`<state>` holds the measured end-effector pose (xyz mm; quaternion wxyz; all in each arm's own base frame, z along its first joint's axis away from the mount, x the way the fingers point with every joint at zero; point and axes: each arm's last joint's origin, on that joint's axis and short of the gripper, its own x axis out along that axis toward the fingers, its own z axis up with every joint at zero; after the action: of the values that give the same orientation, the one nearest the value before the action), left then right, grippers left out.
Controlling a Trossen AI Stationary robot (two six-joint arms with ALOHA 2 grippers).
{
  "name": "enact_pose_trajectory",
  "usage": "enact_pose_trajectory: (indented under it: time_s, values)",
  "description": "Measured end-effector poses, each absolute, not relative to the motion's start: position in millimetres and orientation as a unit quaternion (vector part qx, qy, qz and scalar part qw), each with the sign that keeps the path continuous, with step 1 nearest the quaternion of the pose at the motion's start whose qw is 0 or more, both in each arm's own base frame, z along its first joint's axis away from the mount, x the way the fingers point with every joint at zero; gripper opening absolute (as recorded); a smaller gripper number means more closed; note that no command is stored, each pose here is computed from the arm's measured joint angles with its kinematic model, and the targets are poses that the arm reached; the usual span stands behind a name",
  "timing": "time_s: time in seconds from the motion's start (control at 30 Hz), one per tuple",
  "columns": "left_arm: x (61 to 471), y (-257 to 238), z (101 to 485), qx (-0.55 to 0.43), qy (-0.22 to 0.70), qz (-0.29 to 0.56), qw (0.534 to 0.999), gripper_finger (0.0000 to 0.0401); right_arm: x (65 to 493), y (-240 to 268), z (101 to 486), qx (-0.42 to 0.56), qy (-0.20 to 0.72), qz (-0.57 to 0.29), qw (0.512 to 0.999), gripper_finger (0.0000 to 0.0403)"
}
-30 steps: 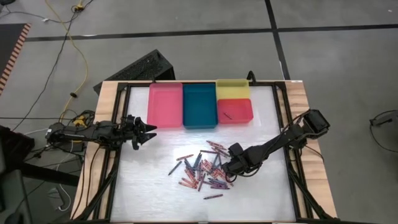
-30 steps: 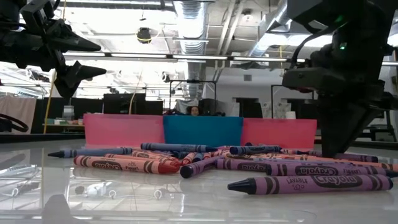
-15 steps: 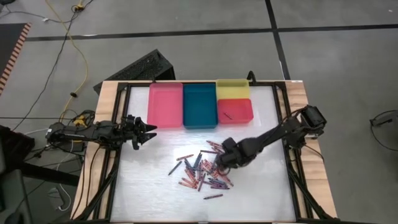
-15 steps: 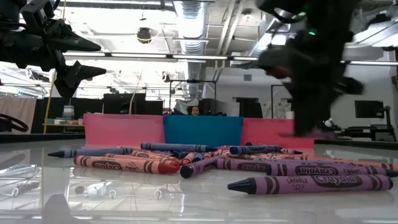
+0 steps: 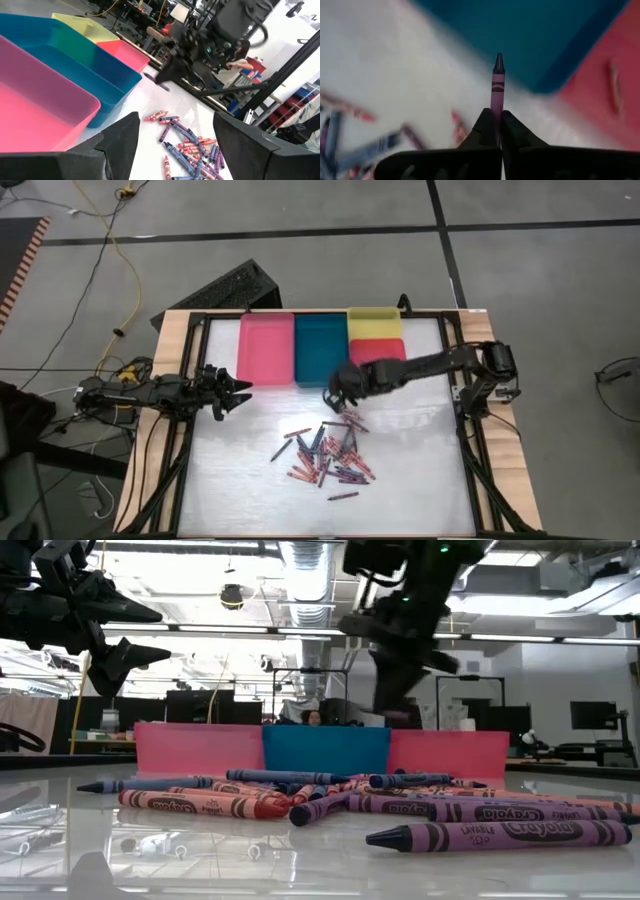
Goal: Sort crayons
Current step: Put the violet crayon into the blue bin
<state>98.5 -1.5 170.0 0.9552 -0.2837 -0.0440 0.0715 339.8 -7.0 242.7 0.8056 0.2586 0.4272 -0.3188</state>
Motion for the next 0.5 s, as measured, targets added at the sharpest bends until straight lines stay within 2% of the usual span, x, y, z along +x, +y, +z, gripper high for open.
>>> enact_pose_trajectory:
  time_s: [0.33,0.5]
  values:
    - [98,-2,170,-0.283,-0.044,0.072,0.955,0.0245,355,-74,257,0.238,0.339,-0.329,0.849,0.0005]
    - [99,-1,170,-0.283,-0.043,0.072,0.955,0.0245,366,-98,236,0.223,0.34,-0.338,0.849,0.001]
